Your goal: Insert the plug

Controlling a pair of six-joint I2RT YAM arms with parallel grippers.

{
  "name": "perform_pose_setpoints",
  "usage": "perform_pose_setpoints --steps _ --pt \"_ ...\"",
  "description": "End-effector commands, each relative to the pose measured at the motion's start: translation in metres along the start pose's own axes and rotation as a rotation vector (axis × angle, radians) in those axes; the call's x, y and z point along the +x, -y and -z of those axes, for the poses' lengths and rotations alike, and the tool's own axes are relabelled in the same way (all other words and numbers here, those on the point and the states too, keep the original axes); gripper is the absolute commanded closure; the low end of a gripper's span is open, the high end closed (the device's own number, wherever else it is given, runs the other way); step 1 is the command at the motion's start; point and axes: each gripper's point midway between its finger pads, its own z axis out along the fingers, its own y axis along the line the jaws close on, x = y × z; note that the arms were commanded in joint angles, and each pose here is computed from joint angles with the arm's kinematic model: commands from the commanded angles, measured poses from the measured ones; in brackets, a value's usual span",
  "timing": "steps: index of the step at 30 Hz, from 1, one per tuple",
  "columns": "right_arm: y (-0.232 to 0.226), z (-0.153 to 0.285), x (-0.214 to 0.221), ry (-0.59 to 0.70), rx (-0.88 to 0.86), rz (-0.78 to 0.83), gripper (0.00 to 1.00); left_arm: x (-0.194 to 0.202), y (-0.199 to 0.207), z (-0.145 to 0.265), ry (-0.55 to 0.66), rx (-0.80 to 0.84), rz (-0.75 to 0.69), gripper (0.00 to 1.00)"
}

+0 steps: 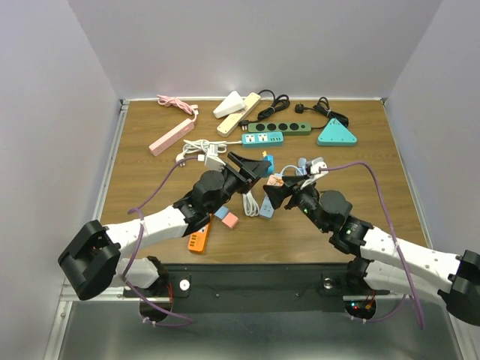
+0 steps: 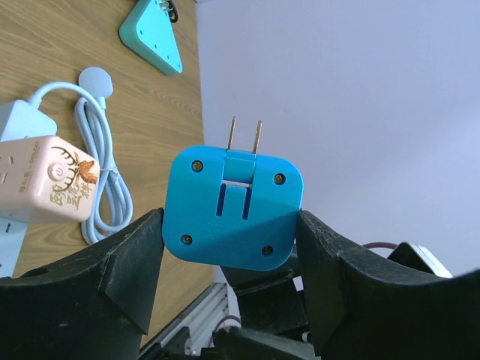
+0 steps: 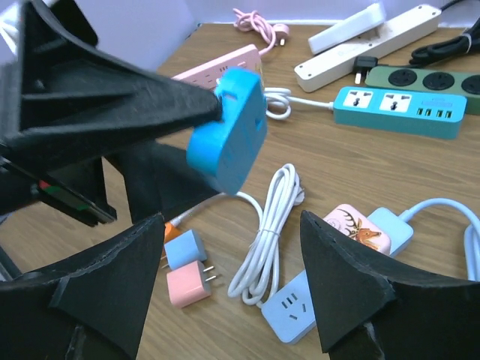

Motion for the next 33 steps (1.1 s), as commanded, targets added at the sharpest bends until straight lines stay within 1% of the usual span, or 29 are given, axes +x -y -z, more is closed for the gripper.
perform_pose_setpoints --steps 1,2,8,13,20,25,28,31,32,33 --pt "-0.010 -0.001 -0.049 0.175 0.024 0.013 0.23 -0.010 0.024 0.012 0.033 0.109 0.122 1.00" --pt "-0.013 -0.001 -0.055 0.198 0.016 0.010 0.23 -0.010 0.023 0.012 0.034 0.109 0.123 1.00" --pt "-0.023 -0.009 -0.052 0.197 0.013 0.053 0.23 -0.011 0.033 0.012 0.033 0.132 0.146 1.00" --pt "-0.021 -0.019 -0.047 0.194 0.051 0.067 0.23 -0.010 0.037 0.014 0.023 0.146 0.160 1.00" --pt "-0.020 -0.026 -0.058 0.241 0.079 0.078 0.23 -0.006 0.032 0.016 0.003 0.149 0.190 1.00" --pt "-0.018 -0.035 -0.055 0.245 0.107 0.106 0.25 -0.004 0.033 0.017 -0.012 0.159 0.201 1.00" --pt "-0.015 -0.038 -0.052 0.243 0.123 0.122 0.27 -0.004 0.034 0.018 -0.012 0.165 0.205 1.00" --pt "-0.014 -0.042 -0.051 0.250 0.136 0.135 0.34 -0.002 0.034 0.018 -0.021 0.168 0.208 1.00" --pt "-0.014 -0.043 -0.051 0.256 0.140 0.136 0.39 -0.001 0.034 0.018 -0.026 0.167 0.209 1.00" --pt "-0.013 -0.044 -0.052 0.258 0.144 0.149 0.42 0.000 0.033 0.018 -0.031 0.165 0.213 1.00"
